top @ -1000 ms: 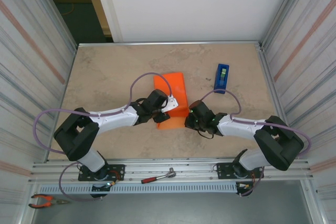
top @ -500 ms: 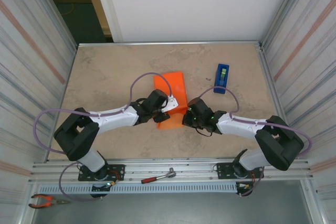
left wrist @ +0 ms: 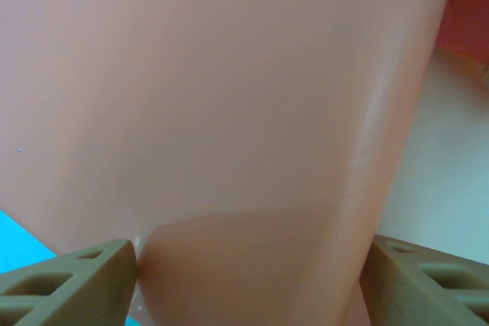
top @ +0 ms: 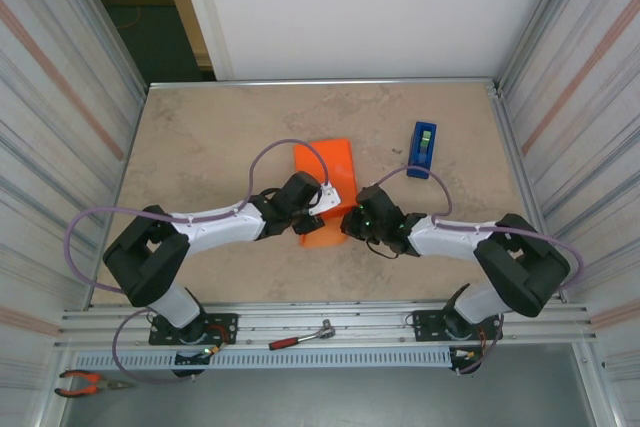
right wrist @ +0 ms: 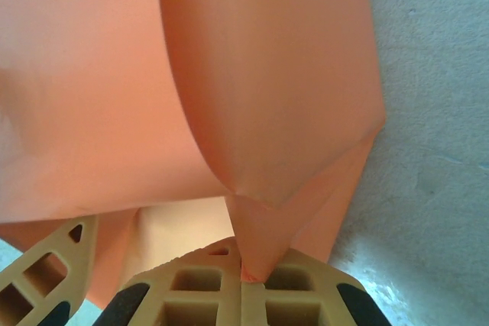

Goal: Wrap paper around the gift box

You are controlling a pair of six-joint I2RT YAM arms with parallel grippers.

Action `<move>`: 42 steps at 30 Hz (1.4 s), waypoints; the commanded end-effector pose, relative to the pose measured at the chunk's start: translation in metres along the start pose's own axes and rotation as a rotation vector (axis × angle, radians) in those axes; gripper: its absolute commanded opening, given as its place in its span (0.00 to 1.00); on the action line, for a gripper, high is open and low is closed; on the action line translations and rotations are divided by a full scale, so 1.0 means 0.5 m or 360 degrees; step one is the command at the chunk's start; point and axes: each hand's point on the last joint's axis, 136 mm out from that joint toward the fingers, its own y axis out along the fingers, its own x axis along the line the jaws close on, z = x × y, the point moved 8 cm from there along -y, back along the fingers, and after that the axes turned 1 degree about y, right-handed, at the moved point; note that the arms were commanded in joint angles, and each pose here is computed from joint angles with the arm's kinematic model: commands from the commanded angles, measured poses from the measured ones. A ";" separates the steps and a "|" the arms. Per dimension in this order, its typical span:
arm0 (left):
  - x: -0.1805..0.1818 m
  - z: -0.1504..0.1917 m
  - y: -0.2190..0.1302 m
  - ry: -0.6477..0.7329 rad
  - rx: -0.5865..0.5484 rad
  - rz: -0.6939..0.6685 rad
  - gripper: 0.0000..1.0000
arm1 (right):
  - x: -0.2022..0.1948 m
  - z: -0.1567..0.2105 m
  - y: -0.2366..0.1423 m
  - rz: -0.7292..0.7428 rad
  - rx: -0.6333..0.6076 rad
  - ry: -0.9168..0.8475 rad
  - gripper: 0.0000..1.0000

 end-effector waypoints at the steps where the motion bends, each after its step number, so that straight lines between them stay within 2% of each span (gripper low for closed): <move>1: -0.021 0.013 0.009 0.0039 0.0053 0.0062 0.76 | 0.018 -0.001 0.015 -0.0103 -0.0038 0.0041 0.00; 10: -0.023 0.014 0.008 0.0047 0.0053 0.0064 0.75 | 0.029 0.005 0.050 -0.0171 -0.0124 0.0075 0.00; 11: -0.023 0.013 0.008 0.0046 0.0051 0.0065 0.74 | 0.031 0.006 0.051 -0.0179 -0.0129 0.0076 0.05; 13: -0.024 0.013 0.009 0.0053 0.0052 0.0070 0.74 | 0.034 0.008 0.055 -0.0178 -0.0117 0.0073 0.36; 15: -0.025 0.014 0.009 0.0055 0.0055 0.0075 0.73 | 0.032 0.011 0.056 -0.0166 -0.0102 0.0075 0.51; 18: -0.026 0.014 0.009 0.0052 0.0057 0.0075 0.74 | 0.032 0.015 0.048 -0.0184 -0.0085 0.0076 0.56; 25: -0.026 0.014 0.008 0.0055 0.0056 0.0074 0.73 | 0.007 0.014 -0.006 -0.0134 -0.0132 0.0062 0.61; 29: -0.027 0.013 0.008 0.0056 0.0057 0.0074 0.73 | -0.024 0.013 -0.038 -0.0090 -0.0169 0.0090 0.60; 31: -0.027 0.014 0.008 0.0056 0.0060 0.0077 0.73 | -0.040 0.012 -0.052 -0.0069 -0.0191 0.0103 0.56; 32: -0.027 0.013 0.008 0.0056 0.0058 0.0076 0.73 | -0.050 0.014 -0.057 -0.0052 -0.0201 0.0108 0.52; 36: -0.027 0.014 0.009 0.0057 0.0062 0.0078 0.73 | -0.078 0.014 -0.077 -0.0006 -0.0245 0.0136 0.16; 38: -0.027 0.013 0.009 0.0057 0.0060 0.0079 0.73 | -0.077 0.013 -0.079 -0.0018 -0.0243 0.0126 0.04; 39: -0.028 0.014 0.009 0.0057 0.0062 0.0081 0.73 | -0.073 0.012 -0.078 -0.0027 -0.0239 0.0118 0.00; 42: -0.027 0.014 0.009 0.0058 0.0063 0.0079 0.73 | -0.059 0.007 -0.072 -0.0042 -0.0229 0.0093 0.00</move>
